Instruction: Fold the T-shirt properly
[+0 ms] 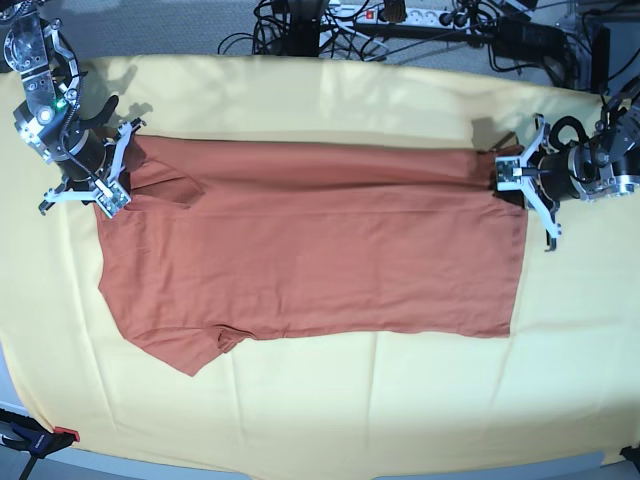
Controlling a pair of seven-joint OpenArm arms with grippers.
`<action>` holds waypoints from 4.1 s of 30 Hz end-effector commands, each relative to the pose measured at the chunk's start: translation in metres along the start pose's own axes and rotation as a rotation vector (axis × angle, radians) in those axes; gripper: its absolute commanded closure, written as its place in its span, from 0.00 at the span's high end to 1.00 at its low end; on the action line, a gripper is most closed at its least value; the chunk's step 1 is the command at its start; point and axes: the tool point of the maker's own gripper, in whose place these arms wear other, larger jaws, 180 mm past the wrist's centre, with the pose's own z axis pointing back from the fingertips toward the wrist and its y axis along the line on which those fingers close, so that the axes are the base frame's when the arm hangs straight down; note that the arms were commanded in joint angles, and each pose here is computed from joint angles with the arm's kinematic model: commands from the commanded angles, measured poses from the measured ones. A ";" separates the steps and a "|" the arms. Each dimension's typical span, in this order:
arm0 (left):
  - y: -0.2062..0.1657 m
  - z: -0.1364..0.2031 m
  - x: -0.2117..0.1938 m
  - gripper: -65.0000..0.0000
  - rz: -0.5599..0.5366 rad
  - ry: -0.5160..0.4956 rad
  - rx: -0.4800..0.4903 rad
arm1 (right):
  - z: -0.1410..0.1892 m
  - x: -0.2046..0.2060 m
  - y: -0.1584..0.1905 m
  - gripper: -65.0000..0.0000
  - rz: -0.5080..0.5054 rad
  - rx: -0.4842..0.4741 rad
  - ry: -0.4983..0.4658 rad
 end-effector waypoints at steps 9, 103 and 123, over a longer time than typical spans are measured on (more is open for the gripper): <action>0.014 0.008 -0.005 0.00 -0.012 0.020 0.041 | 0.003 0.008 -0.007 0.00 0.030 0.000 -0.025; -0.029 0.029 0.023 0.48 -0.037 -0.089 -0.214 | 0.060 -0.024 0.023 0.40 -0.032 0.340 0.055; -0.028 0.029 0.011 0.48 -0.102 -0.031 -0.209 | 0.027 -0.068 0.021 0.40 0.206 0.255 0.202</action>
